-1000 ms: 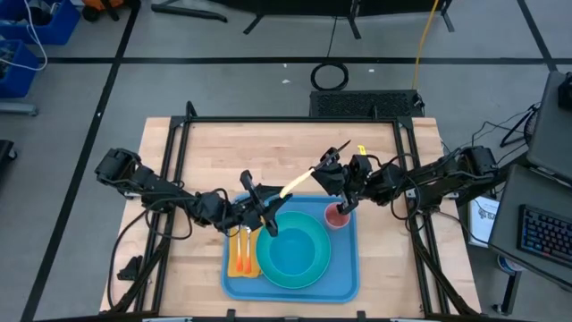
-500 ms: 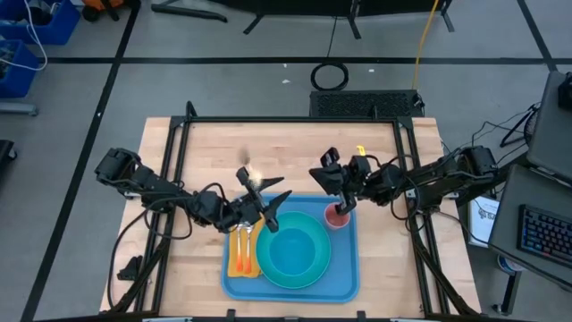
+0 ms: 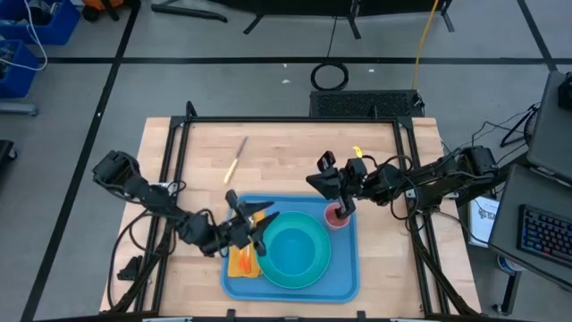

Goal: Set up tray
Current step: Put the yellow knife on top of the yellow napkin to the right of the orange spoon

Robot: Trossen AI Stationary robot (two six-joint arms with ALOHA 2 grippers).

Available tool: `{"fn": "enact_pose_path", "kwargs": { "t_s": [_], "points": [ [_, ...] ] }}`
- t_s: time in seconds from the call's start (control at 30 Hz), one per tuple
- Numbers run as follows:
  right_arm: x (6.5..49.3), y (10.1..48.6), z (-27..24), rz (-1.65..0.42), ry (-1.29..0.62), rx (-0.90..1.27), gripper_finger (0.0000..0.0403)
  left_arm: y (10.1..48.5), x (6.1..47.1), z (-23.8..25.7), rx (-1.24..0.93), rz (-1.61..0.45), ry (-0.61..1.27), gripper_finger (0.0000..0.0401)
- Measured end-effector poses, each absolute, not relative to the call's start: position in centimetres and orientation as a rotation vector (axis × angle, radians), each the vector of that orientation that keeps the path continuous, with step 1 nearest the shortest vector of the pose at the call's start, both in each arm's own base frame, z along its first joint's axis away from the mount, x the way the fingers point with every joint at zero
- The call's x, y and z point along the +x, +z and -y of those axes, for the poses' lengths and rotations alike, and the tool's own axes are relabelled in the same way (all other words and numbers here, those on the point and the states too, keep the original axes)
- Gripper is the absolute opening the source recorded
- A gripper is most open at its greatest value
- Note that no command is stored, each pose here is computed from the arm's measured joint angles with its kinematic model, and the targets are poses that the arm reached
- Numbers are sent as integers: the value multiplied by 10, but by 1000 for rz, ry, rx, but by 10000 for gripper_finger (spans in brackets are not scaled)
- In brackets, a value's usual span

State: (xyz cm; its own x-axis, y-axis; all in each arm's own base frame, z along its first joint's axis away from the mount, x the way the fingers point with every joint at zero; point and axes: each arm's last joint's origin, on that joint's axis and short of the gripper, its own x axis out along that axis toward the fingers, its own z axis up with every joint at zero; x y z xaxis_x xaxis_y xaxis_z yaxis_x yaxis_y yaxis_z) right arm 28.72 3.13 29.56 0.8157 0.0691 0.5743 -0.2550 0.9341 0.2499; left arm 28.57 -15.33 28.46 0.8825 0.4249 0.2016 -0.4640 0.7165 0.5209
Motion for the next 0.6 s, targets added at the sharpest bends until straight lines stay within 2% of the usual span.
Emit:
{"fn": "enact_pose_path", "kwargs": {
  "t_s": [0.47, 0.6],
  "points": [
    [289, 292, -32, 553, 171, 324, 0, 287, 276, 166, 649, 74, 481, 136],
    [291, 290, -33, 525, 200, 314, 0, 286, 279, 158, 657, 0, 578, 136]
  ]
}}
